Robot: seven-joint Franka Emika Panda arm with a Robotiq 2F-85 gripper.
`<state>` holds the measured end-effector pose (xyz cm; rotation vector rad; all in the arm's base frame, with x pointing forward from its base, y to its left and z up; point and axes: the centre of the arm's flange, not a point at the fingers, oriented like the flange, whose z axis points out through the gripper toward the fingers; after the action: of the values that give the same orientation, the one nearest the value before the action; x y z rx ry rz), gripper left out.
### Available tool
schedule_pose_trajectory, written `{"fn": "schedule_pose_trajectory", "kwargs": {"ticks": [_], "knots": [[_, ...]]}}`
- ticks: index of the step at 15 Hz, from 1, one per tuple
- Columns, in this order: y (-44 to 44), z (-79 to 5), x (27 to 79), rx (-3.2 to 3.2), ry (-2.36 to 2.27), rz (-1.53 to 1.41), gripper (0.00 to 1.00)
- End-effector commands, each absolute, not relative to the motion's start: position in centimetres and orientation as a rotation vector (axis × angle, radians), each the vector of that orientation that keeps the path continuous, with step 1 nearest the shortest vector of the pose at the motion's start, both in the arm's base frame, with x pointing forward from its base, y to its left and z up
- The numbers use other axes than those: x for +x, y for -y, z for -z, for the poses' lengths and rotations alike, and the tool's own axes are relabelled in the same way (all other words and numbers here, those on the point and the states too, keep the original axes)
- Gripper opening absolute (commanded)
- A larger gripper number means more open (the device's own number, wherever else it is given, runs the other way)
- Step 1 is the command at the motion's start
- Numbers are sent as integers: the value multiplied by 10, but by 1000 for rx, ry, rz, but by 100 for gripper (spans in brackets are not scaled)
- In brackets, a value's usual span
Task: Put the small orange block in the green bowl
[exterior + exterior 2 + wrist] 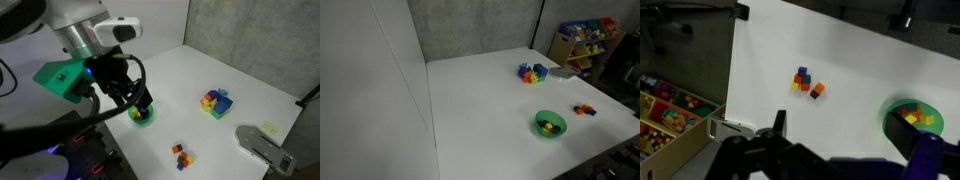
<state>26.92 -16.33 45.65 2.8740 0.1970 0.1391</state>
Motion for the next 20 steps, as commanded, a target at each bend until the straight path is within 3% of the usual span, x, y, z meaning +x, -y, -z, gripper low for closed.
{"fn": "schedule_pose_trajectory", "kwargs": {"ticks": [1,7,20], "knots": [[163,-457,269,2874,-197,-139,100],[148,-461,296,2910,-234,-93,100],[153,-404,425,3119,-267,143,100]]}}
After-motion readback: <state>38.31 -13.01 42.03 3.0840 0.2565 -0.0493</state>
